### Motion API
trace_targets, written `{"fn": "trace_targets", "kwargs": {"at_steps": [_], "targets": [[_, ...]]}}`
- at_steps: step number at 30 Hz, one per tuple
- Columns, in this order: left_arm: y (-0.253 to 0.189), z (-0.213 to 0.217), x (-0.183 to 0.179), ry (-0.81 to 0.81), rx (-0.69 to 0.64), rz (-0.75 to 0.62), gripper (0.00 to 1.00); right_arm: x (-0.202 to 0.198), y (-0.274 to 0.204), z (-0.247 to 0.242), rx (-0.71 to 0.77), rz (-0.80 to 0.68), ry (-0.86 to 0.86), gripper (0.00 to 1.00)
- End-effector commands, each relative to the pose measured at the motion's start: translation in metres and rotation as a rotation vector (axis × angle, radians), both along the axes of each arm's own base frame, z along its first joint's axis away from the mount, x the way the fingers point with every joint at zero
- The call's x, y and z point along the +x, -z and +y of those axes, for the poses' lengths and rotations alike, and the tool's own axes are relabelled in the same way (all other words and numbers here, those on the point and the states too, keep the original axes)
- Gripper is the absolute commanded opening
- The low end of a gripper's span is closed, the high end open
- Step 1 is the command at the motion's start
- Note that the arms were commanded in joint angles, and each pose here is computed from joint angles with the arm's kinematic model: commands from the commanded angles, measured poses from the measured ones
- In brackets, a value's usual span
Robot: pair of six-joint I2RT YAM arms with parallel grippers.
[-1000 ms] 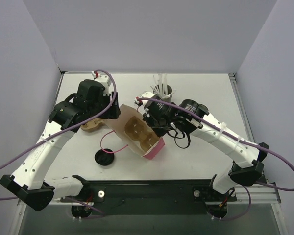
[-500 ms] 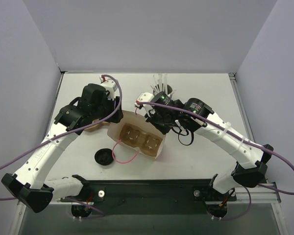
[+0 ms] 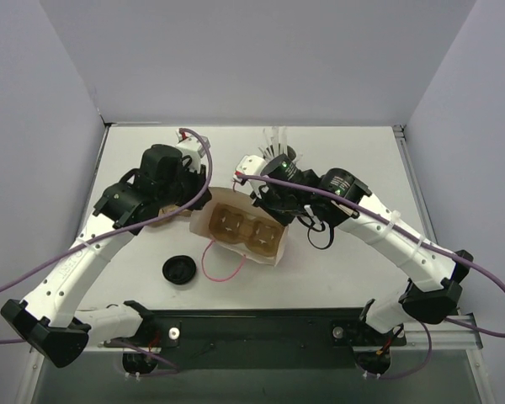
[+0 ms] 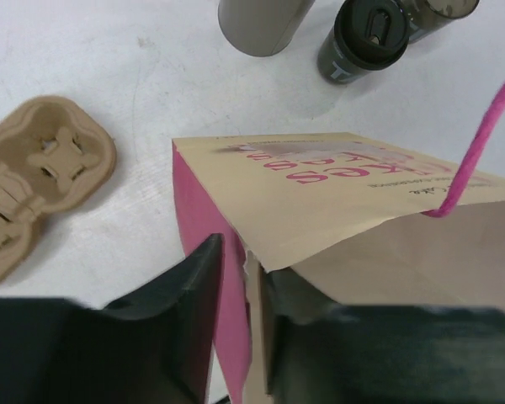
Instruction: Pack the takeout coffee
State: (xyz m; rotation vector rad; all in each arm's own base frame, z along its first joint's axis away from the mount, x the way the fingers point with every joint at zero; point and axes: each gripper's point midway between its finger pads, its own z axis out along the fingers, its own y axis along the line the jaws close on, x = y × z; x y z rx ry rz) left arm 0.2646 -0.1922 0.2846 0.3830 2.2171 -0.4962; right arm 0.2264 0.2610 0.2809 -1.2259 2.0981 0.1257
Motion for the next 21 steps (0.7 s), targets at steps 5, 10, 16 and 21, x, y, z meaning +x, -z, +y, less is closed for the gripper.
{"fn": "trace_targets", "kwargs": {"at_steps": [5,10,16,21], "targets": [[-0.012,0.01,-0.007,-0.067,-0.019,-0.085,0.65,0.0,-0.01,-0.017,0.001,-0.065,0.004,0.0],[-0.002,0.016,-0.013,-0.076,-0.003,-0.07,0.65,0.0,-0.008,-0.013,0.021,-0.057,0.02,0.0],[-0.007,0.017,-0.017,-0.058,-0.006,-0.082,0.57,0.0,-0.008,-0.011,0.019,-0.061,0.022,0.0],[-0.003,0.02,-0.029,-0.039,0.002,-0.044,0.59,0.002,-0.009,-0.01,0.029,-0.059,0.047,0.0]]}}
